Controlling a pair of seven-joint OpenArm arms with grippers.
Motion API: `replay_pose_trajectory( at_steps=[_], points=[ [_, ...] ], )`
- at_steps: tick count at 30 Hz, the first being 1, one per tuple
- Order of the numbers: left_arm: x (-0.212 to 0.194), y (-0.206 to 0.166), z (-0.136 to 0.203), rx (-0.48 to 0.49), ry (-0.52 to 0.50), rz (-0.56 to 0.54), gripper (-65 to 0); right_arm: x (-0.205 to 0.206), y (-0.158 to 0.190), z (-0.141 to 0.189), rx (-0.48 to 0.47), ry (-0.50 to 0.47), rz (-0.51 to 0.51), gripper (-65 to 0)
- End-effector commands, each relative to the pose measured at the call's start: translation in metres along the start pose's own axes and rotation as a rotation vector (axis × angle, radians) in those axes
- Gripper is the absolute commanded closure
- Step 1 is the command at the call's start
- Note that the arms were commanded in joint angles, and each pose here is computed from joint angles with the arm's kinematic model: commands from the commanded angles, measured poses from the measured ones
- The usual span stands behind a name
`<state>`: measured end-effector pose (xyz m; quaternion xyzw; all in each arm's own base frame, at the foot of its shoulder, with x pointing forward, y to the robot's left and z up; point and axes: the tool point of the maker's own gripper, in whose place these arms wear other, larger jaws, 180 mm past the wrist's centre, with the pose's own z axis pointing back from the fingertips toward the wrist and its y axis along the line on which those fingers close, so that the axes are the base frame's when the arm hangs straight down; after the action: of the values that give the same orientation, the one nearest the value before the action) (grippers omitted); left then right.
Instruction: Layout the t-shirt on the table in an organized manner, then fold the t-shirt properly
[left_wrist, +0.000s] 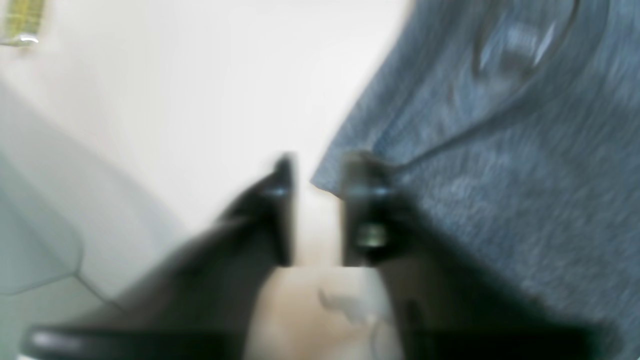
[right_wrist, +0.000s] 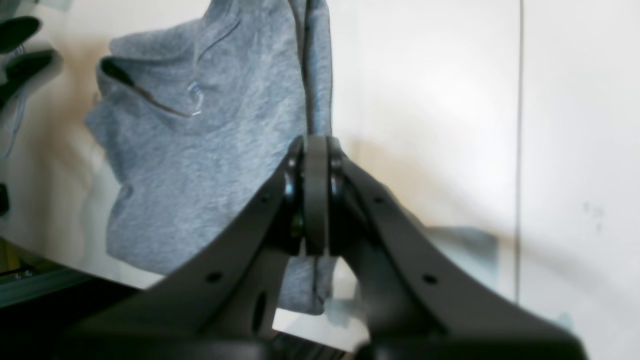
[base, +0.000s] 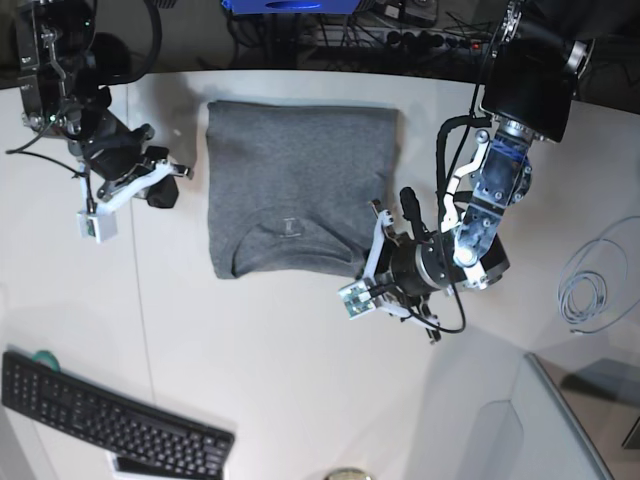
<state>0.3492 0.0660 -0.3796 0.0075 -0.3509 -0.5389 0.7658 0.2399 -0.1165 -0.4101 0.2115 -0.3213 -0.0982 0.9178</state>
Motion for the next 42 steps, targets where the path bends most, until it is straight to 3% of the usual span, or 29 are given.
replay_pose_trajectory(
  at_steps=[1,5,12,16,20,25,31,33,36,42],
  points=[
    [0.011,0.006,0.012,0.036,-0.051,0.016,0.0,0.007,0.009,0.005,0.028,-0.028,0.027,0.0],
    [0.001,-0.039,0.033,0.006,-0.092,0.114,0.0,-0.006,0.039,0.018,0.107,0.010,0.140,0.0],
    [-0.032,-0.122,0.042,-0.132,-0.024,0.213,0.0,-0.050,0.087,0.015,0.246,0.135,0.246,0.0],
    [-0.048,-0.142,0.038,-0.179,0.020,0.242,0.0,-0.075,0.091,-0.004,0.238,0.203,0.349,0.0],
    [-0.074,-0.164,0.026,-0.241,0.082,0.287,0.0,-0.096,0.079,-0.021,0.201,0.261,0.346,0.0],
    [-0.078,-0.178,0.019,-0.271,0.016,0.346,0.0,-0.104,0.066,-0.027,0.173,0.252,0.329,0.0],
    [-0.056,-0.132,0.054,-0.107,-0.071,0.335,0.0,-0.082,0.089,0.005,0.241,0.171,0.367,0.0],
    [-0.058,-0.117,0.072,-0.043,-0.076,0.332,0.0,-0.079,0.079,0.019,0.212,0.166,0.367,0.0],
    [-0.093,-0.114,0.099,0.024,-0.001,0.383,0.0,-0.098,0.029,0.044,0.079,0.227,0.334,0.0],
    [-0.162,-0.167,0.142,-0.019,0.205,0.479,0.0,-0.160,-0.033,0.106,-0.085,0.394,0.249,0.0]
  ],
)
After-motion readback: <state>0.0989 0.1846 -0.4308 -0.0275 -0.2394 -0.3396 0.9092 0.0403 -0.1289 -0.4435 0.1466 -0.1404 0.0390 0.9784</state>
